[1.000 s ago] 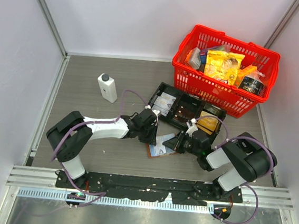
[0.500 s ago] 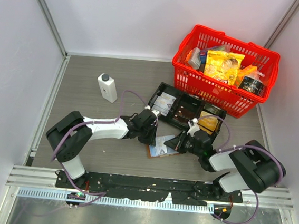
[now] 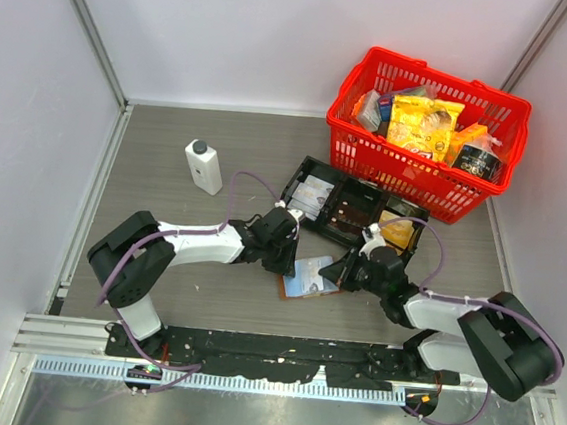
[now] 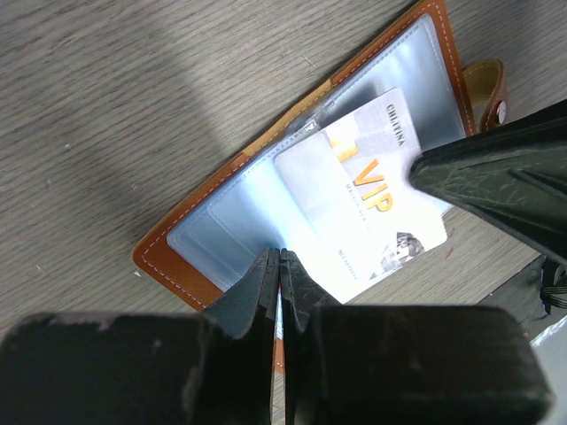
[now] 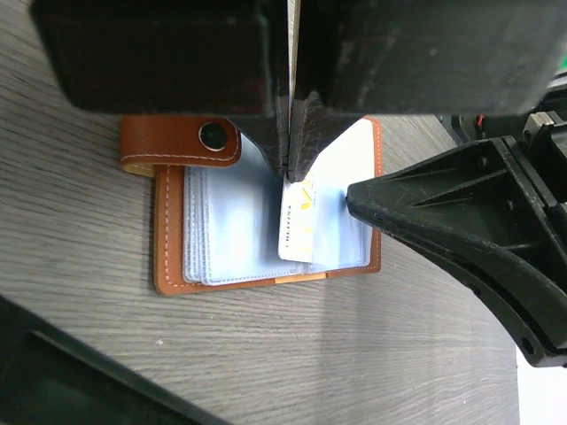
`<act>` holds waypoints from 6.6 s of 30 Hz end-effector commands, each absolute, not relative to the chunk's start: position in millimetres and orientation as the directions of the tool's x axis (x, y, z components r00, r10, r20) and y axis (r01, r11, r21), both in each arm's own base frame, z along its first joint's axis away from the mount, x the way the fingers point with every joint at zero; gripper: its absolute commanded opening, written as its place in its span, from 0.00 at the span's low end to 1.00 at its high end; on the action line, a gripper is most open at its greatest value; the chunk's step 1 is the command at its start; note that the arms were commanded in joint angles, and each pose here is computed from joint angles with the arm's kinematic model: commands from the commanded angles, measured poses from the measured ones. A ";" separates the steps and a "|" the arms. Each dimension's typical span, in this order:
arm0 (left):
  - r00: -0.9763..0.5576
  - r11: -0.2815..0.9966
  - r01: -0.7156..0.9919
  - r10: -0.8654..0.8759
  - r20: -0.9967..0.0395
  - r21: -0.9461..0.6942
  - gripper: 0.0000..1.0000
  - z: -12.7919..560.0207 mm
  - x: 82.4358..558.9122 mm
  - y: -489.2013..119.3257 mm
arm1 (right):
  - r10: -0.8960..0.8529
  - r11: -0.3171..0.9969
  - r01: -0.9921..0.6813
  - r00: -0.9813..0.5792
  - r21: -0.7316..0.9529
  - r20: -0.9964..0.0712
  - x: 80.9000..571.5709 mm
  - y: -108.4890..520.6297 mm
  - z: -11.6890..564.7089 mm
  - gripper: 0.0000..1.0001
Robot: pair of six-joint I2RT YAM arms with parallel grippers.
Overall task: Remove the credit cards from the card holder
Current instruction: Remove the credit card from the card holder, then place the credit card in the storage box, then remove the credit card from the card holder.
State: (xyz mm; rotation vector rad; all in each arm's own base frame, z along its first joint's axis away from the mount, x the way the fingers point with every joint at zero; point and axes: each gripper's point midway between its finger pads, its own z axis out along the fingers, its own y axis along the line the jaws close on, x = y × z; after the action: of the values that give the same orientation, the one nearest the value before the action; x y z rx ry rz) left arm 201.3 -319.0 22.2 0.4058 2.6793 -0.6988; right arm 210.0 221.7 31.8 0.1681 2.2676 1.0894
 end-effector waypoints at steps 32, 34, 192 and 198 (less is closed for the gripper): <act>-0.925 0.900 0.364 0.319 -0.209 -0.240 0.07 -28.0 159.9 -259.7 | 0.276 0.829 -0.154 -0.723 0.537 -0.634 235.0 177.9 62.8 0.01; -0.921 0.895 0.368 0.314 -0.231 -0.252 0.08 -23.6 161.9 -262.1 | 0.248 0.843 -0.166 -0.724 0.512 -0.644 235.3 175.5 70.6 0.01; -0.914 0.908 0.254 0.114 -0.389 -0.332 0.29 18.8 179.4 -265.3 | -0.173 0.959 -0.260 -0.851 0.111 -0.495 211.1 267.8 30.8 0.62; -0.917 0.928 0.219 0.090 -0.388 -0.300 0.26 13.8 181.2 -256.7 | -0.187 0.954 -0.272 -0.865 0.123 -0.465 203.0 266.1 19.3 0.65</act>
State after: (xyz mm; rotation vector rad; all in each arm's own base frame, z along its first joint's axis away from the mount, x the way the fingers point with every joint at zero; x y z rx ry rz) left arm 189.0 -268.8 27.3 0.2526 2.6609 -0.5545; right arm 206.6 264.6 26.6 -0.3417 2.6285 0.2366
